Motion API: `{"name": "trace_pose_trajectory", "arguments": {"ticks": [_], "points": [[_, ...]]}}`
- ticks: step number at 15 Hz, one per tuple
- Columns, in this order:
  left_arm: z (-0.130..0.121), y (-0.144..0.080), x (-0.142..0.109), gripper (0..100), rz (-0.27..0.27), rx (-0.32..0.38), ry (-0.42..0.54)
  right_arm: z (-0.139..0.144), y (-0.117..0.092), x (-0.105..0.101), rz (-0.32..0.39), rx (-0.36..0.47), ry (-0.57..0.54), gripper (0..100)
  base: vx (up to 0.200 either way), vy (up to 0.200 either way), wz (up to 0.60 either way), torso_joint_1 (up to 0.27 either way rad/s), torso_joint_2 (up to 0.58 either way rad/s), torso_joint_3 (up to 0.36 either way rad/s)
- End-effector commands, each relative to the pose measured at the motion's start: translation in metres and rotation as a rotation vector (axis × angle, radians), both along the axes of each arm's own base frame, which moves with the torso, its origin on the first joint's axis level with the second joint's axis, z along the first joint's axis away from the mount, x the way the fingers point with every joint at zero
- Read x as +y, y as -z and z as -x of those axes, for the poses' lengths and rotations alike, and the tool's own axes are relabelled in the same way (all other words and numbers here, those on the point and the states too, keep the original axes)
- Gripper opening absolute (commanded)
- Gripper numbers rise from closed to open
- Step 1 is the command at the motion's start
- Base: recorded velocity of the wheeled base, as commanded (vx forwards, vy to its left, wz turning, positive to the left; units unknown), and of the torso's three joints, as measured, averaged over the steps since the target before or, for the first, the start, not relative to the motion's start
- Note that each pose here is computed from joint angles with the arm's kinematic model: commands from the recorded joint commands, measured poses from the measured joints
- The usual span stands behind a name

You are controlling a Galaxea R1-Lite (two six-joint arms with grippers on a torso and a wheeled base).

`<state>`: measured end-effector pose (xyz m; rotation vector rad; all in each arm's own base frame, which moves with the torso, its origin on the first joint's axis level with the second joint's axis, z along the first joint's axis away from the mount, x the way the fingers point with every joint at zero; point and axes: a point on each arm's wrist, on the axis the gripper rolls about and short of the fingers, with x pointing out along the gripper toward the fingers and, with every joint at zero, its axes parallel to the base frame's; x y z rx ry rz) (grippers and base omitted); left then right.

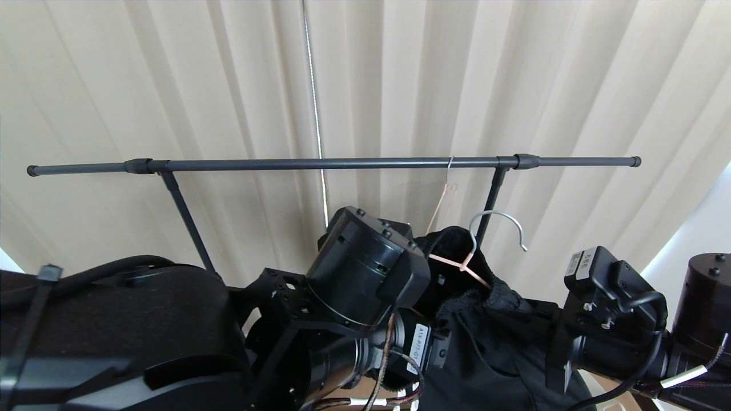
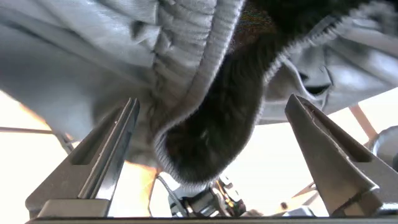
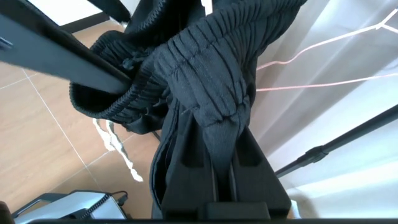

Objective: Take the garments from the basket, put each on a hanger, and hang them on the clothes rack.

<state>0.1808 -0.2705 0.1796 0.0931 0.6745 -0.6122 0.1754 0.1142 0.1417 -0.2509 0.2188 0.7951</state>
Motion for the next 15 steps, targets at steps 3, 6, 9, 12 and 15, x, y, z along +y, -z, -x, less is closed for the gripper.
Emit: {"name": "trace_pose_trajectory", "arguments": {"ticks": [3, 6, 9, 12, 15], "points": [[0.019, -0.02, 0.034, 100, 0.003, -0.066, 0.035, 0.001, 0.006, -0.001, 0.001, 0.028, -0.041, 0, 0.0, 0.0, 0.0, 0.0, 0.0, 0.0], [0.025, -0.037, 0.075, 100, -0.026, -0.162, 0.032, 0.001, 0.009, -0.001, 0.006, 0.044, -0.06, 0, 0.0, 0.0, 0.0, 0.0, 0.0, 0.0], [0.028, -0.044, 0.098, 100, -0.086, -0.248, 0.065, 0.006, 0.011, -0.002, -0.016, 0.055, -0.134, 0, 0.0, 0.0, 0.0, 0.0, 0.0, 0.0], [0.019, -0.047, 0.116, 100, -0.165, -0.33, 0.239, 0.011, 0.014, -0.003, -0.044, 0.041, -0.193, 0, 0.0, 0.0, 0.0, 0.0, 0.0, 0.0], [0.001, -0.051, 0.132, 100, -0.229, -0.449, 0.468, 0.015, 0.016, -0.004, -0.057, 0.051, -0.244, 0, 0.0, 0.0, 0.0, 0.0, 0.0, 0.0]]}}
